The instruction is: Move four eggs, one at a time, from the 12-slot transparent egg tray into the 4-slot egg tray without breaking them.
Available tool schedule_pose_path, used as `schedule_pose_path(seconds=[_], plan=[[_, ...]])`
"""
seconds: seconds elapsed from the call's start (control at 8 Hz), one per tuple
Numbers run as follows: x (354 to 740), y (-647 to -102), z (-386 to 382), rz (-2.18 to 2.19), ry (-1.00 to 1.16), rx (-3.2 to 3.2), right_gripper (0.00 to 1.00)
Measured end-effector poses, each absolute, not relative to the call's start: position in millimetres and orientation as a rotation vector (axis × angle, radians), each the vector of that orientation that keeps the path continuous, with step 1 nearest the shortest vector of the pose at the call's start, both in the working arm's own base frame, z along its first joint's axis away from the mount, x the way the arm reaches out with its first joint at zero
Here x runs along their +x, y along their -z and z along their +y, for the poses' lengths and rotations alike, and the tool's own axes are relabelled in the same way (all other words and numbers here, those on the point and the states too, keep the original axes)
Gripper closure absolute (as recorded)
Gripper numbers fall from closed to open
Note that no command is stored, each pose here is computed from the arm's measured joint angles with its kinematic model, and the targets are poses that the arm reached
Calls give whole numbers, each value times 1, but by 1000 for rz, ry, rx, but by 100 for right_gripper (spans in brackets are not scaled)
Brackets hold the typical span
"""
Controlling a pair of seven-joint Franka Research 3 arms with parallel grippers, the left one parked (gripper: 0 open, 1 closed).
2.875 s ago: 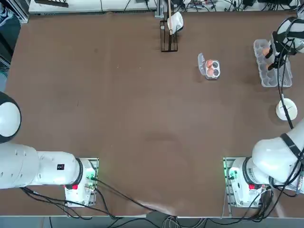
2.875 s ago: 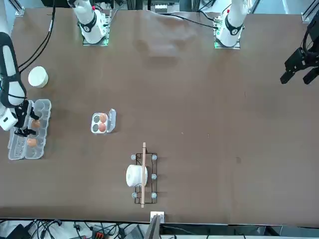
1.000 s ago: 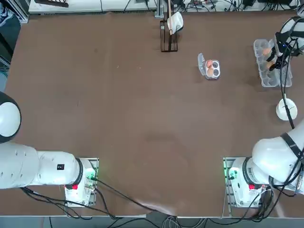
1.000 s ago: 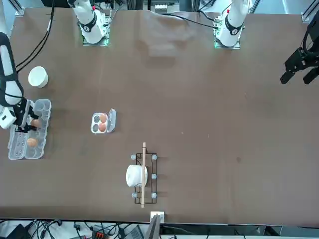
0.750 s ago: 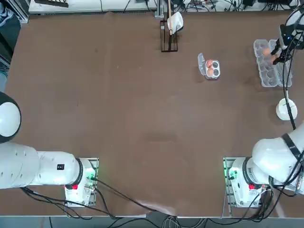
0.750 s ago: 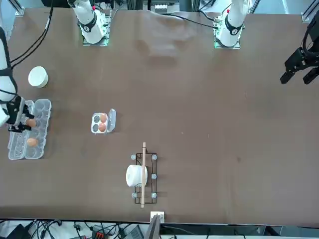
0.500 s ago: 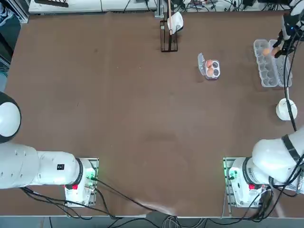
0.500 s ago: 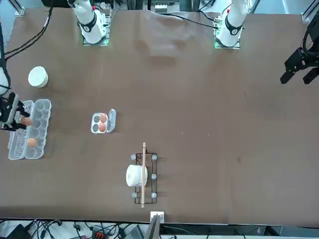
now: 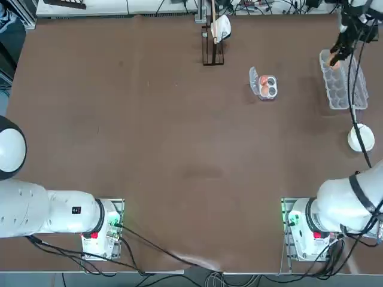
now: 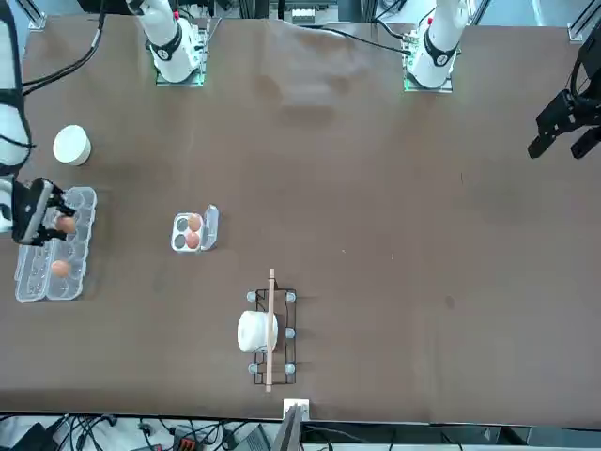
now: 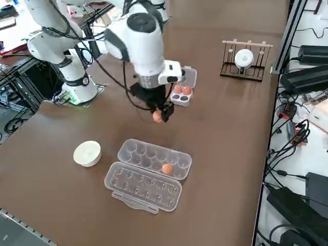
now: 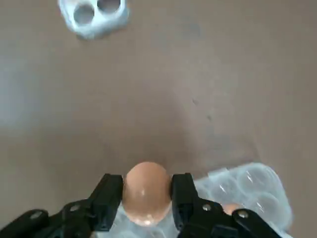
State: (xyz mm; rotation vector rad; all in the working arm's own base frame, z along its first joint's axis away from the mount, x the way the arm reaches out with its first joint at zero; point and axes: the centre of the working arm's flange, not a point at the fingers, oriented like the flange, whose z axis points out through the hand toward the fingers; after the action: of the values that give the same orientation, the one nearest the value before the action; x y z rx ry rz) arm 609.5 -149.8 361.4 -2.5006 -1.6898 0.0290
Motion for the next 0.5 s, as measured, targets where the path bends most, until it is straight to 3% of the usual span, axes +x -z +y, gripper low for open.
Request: schedule_pose_path(seconds=[0.5], plan=[[622,-351,-11,-1446,-134,-2652,42]])
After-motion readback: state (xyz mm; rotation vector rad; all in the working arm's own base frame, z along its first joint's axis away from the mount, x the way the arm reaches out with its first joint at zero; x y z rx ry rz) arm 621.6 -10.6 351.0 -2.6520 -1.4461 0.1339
